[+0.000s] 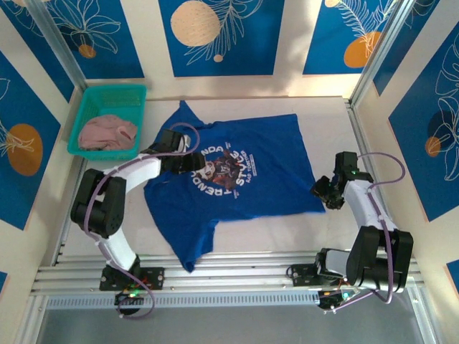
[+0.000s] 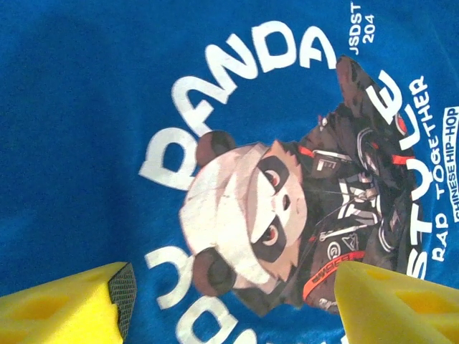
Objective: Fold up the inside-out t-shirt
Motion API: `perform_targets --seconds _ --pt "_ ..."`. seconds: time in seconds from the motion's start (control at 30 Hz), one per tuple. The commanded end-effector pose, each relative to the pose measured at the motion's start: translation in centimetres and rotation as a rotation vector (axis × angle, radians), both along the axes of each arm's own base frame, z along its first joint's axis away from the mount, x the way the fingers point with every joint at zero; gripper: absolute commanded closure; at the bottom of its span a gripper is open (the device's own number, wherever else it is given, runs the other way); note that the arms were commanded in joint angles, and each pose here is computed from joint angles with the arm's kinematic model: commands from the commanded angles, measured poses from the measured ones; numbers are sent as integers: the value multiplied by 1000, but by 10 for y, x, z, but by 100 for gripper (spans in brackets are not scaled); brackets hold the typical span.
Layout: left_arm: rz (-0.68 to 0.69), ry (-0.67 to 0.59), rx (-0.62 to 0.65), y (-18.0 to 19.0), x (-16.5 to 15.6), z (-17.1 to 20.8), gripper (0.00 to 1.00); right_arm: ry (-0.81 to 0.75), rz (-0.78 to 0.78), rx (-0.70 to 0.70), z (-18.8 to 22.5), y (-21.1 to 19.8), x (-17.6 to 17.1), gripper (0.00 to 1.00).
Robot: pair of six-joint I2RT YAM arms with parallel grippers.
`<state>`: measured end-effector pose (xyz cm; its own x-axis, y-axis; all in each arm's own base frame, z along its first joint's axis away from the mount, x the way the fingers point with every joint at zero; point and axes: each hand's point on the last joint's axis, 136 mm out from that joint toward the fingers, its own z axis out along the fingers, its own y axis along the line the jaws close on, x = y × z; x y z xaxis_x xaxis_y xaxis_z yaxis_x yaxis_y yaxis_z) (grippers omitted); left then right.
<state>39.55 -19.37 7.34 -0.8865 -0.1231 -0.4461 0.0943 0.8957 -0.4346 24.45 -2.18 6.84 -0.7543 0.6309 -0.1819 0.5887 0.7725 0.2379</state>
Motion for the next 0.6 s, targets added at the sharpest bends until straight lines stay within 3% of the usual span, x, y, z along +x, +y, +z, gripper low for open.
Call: perform_targets --seconds 0.0,0.33,0.57 --pt "-15 -59 -50 -17 12 12 27 116 -69 -11 -15 -6 -20 51" --pt "-36 -75 -11 -19 11 7 26 236 -113 23 -43 -7 -32 50" --pt "-39 -58 41 -20 29 -11 25 253 -97 49 -49 -10 -27 58"
